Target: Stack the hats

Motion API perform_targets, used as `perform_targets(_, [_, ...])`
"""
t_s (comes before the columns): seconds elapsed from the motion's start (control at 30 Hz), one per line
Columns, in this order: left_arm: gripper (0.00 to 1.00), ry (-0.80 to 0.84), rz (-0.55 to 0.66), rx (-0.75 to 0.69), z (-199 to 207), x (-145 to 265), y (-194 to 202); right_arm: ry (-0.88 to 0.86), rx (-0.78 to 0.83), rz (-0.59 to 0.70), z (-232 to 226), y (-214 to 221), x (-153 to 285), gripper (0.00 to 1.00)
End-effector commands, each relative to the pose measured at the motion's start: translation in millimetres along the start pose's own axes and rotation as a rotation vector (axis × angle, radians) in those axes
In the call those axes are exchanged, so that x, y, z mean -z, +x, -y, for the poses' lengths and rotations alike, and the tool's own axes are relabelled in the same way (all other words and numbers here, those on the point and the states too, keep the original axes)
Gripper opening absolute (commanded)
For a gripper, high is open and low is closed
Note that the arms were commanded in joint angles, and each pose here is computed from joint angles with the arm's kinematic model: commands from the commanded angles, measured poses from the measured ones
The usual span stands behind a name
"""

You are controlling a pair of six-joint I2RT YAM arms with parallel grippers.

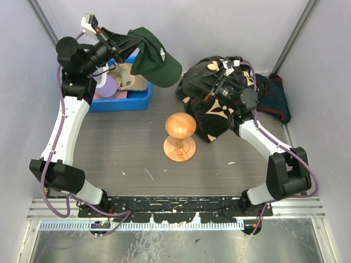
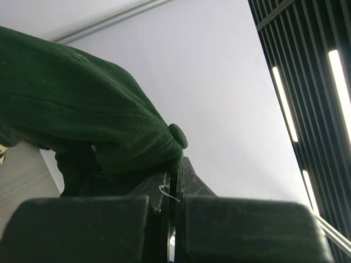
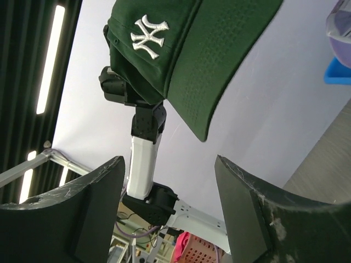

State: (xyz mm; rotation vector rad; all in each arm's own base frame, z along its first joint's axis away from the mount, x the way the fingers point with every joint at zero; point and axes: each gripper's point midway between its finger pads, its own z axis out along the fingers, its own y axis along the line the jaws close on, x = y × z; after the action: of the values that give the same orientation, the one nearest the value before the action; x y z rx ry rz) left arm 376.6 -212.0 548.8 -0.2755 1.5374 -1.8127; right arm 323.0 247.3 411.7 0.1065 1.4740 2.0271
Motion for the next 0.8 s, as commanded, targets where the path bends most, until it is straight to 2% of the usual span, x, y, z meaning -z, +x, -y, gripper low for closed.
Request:
perform_targets(0.0, [0.0,0.034,-0.02,-0.026,16,10,14,-0.118,0.046,-0.02,-34,7,-16,0.73])
perform_targets(0.77, [0.0,0.058,-0.026,0.001,28,23,31,-0.051,0.01,-0.003,13,11,-38,0.75])
